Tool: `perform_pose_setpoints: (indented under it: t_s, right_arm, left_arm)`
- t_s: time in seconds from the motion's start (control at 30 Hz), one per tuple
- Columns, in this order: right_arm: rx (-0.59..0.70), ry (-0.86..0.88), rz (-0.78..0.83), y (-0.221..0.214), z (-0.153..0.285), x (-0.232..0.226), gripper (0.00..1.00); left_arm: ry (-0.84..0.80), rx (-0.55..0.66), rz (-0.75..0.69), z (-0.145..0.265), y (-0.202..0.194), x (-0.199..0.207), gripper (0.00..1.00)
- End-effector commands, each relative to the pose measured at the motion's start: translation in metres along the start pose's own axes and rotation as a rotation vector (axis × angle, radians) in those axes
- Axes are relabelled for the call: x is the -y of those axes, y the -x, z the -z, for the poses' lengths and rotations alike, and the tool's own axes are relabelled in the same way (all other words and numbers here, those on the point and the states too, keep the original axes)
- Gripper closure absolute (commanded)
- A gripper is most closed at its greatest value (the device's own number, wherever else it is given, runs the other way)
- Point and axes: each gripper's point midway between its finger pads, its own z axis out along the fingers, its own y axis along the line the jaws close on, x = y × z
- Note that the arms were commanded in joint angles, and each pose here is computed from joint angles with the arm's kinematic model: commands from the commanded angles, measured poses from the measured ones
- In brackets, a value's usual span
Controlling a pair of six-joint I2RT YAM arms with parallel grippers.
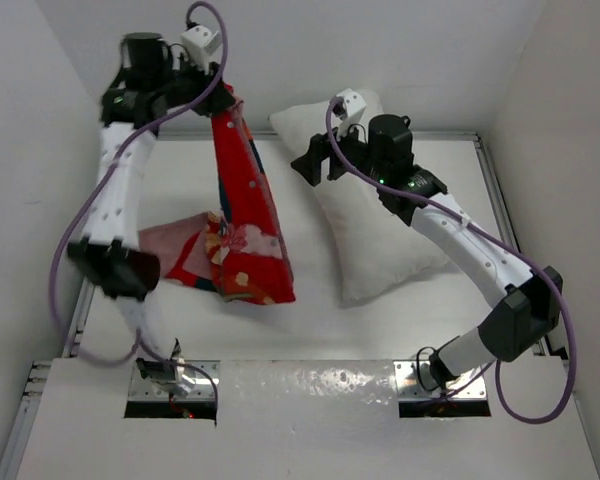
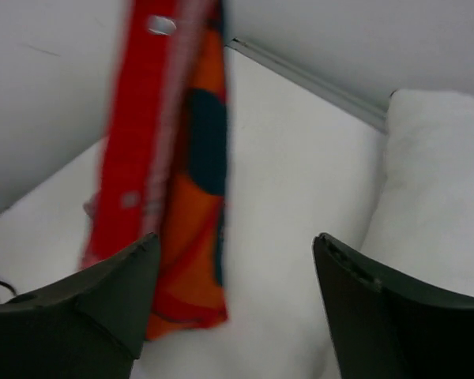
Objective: Put the pillow into the pillowcase
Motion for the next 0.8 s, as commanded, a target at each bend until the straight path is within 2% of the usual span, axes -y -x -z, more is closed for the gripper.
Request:
perform_pose_setpoints:
  t_s: [0.0,0.03,0.07,0.1,0.13,0.17,0.2,0.27,0.3,0.33,0.4,0.43,0.47,0.57,0.67,0.73,0.77]
  right_arm:
    - [0.000,0.008,-0.147,-0.013,-0.019,-0.003,0.26]
    - [-0.023,-0.007,-0.179,-0.021,-0.028,0.001,0.35]
    - [-0.062,-0.026,-0.198,-0.032,-0.031,0.003,0.45]
    - [-0.126,-0.078,-0.229,-0.049,-0.032,0.009,0.67]
    - [-0.147,-0.098,-0.239,-0.052,-0.035,0.012,0.79]
    - [-0.235,-0.123,-0.262,-0.078,-0.038,0.015,0.88]
    - [-0.268,-0.143,-0.269,-0.088,-0.039,0.015,0.99]
    - [-0.343,-0.152,-0.278,-0.118,-0.045,0.014,0.97]
    - [-0.367,-0.147,-0.279,-0.128,-0.047,0.008,0.83]
    - [-0.388,-0.141,-0.277,-0.139,-0.050,0.005,0.73]
    - [-0.450,-0.128,-0.258,-0.164,-0.058,-0.003,0.56]
    - [-0.458,-0.139,-0.245,-0.167,-0.063,-0.003,0.44]
    - [-0.483,-0.143,-0.243,-0.175,-0.065,-0.004,0.40]
    - [-0.536,-0.135,-0.266,-0.200,-0.079,-0.005,0.38]
    - [-0.608,-0.106,-0.313,-0.236,-0.088,-0.011,0.45]
    - [-0.674,-0.069,-0.327,-0.266,-0.090,-0.023,0.54]
    - [-0.708,-0.018,-0.313,-0.277,-0.089,-0.038,0.68]
  left_arm:
    - [0.185,-0.258,0.193,-0.082,-0.108,-0.079,0.61]
    - [0.219,-0.315,0.202,-0.105,-0.137,-0.101,0.45]
    - [0.308,-0.379,0.207,-0.106,-0.158,-0.121,0.33]
    - [0.342,-0.441,0.234,-0.102,-0.179,-0.131,0.18]
    - [0.357,-0.487,0.263,-0.103,-0.199,-0.136,0.14]
    - [0.337,-0.497,0.283,-0.099,-0.205,-0.132,0.12]
    - [0.317,-0.498,0.299,-0.094,-0.209,-0.129,0.11]
    - [0.216,-0.496,0.316,-0.081,-0.210,-0.097,0.17]
    - [0.176,-0.494,0.313,-0.080,-0.208,-0.081,0.27]
    - [0.113,-0.506,0.336,-0.070,-0.214,-0.055,0.31]
    - [0.022,-0.515,0.352,-0.069,-0.220,-0.021,0.34]
    - [-0.045,-0.542,0.390,-0.065,-0.234,0.002,0.33]
    - [-0.083,-0.565,0.407,-0.066,-0.243,0.016,0.30]
    - [-0.127,-0.671,0.478,-0.066,-0.284,0.038,0.29]
    - [-0.183,-0.738,0.558,-0.069,-0.314,0.052,0.29]
    - [-0.189,-0.769,0.594,-0.071,-0.332,0.057,0.29]
    - [-0.185,-0.763,0.594,-0.074,-0.337,0.055,0.35]
